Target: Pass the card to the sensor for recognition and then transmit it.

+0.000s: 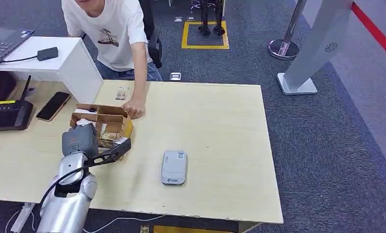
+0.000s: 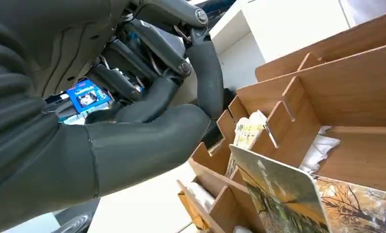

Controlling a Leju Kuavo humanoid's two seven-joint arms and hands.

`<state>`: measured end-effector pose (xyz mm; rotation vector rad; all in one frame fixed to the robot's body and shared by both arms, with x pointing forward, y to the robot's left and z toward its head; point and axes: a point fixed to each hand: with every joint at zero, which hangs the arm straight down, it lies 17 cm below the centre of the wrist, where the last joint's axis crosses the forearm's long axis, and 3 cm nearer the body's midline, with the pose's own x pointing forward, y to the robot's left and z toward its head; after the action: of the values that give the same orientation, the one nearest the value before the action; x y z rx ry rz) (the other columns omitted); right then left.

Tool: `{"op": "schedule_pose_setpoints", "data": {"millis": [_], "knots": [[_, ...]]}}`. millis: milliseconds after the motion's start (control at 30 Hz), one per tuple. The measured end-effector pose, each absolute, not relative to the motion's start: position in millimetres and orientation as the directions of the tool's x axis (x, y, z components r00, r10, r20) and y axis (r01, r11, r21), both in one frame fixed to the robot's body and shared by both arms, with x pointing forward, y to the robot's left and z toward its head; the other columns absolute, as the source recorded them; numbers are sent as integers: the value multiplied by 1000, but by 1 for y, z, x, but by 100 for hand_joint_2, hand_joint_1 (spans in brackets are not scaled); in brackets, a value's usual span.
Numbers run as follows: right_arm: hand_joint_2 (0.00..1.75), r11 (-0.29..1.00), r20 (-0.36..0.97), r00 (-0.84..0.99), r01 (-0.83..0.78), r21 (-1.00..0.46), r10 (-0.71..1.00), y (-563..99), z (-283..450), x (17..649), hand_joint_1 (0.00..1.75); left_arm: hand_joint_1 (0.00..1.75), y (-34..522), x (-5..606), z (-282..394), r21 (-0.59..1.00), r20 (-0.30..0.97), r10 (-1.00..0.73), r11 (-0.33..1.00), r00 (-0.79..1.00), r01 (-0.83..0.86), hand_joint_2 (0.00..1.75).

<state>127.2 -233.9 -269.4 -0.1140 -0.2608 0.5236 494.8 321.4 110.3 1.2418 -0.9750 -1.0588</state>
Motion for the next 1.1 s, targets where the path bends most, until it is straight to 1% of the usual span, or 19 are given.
{"op": "schedule_pose_setpoints", "data": {"millis": [1100], "knots": [[175,860,219,833,-479,-175,508,-234,-269,128,0,0,322,497,111,996,2,-970,24,242,87,175]]}}
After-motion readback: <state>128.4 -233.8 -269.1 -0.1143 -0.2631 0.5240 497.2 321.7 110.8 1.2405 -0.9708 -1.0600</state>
